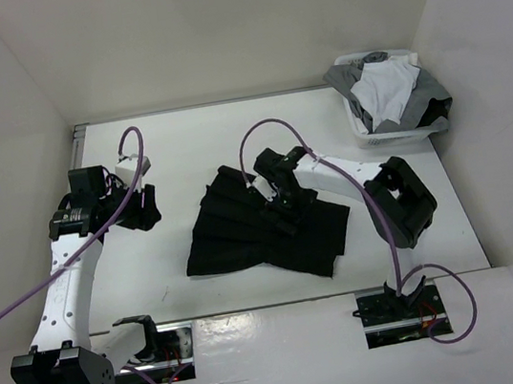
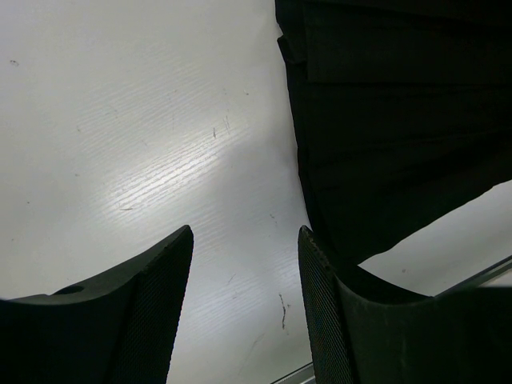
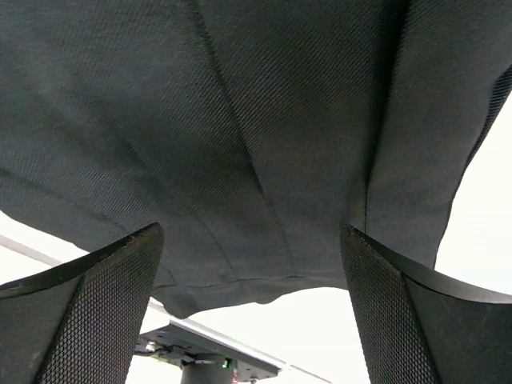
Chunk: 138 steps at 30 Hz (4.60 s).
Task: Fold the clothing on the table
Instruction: Fold the skirt
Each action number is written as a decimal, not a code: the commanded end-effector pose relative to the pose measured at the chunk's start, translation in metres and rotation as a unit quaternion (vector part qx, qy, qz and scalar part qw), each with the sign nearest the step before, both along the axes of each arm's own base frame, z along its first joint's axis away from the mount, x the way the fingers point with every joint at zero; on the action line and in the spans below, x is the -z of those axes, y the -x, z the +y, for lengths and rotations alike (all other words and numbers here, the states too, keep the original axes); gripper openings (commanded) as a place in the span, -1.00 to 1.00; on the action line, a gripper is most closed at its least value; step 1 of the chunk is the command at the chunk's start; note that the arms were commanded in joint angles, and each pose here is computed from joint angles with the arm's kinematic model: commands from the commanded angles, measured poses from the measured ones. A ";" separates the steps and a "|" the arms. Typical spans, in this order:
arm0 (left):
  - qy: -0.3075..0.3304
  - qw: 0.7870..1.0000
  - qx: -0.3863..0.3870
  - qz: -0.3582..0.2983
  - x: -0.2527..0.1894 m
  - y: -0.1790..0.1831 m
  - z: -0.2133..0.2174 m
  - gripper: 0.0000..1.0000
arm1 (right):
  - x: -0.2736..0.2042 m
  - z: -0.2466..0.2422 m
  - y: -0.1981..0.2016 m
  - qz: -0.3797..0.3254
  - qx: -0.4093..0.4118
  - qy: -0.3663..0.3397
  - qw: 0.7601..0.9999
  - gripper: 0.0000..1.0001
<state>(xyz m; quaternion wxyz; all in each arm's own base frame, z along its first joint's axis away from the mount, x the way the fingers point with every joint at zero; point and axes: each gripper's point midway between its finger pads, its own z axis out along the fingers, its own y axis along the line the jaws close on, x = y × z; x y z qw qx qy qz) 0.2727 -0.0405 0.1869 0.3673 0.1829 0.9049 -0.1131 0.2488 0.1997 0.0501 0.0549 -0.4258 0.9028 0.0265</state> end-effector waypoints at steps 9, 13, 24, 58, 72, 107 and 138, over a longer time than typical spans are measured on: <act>0.014 1.000 -0.006 -0.003 -0.001 -0.003 -0.002 0.25 | 0.033 -0.026 -0.018 0.019 0.026 0.056 0.998 0.89; 0.014 1.000 -0.006 -0.003 -0.001 -0.003 -0.002 0.25 | 0.039 -0.037 -0.037 -0.002 0.035 0.084 0.996 0.89; 0.013 1.000 -0.010 -0.012 -0.006 -0.002 0.000 0.25 | 0.038 -0.037 -0.130 -0.165 -0.067 0.158 0.971 0.89; 0.057 0.994 0.065 0.066 0.036 -0.061 -0.047 0.54 | -0.141 -0.104 -0.119 -0.291 0.100 -0.106 0.946 0.96; 0.087 0.989 0.030 0.111 0.093 -0.151 -0.058 0.72 | -0.145 -0.162 -0.040 -0.284 0.186 -0.148 0.929 0.96; 0.034 0.972 0.040 0.228 0.167 -0.152 -0.080 -0.82 | -0.155 -0.181 -0.034 -0.283 0.228 -0.181 0.914 0.96; 0.044 0.965 0.058 0.253 0.157 -0.068 -0.067 -0.88 | -0.037 -0.071 -0.175 -0.124 0.143 -0.271 0.944 0.96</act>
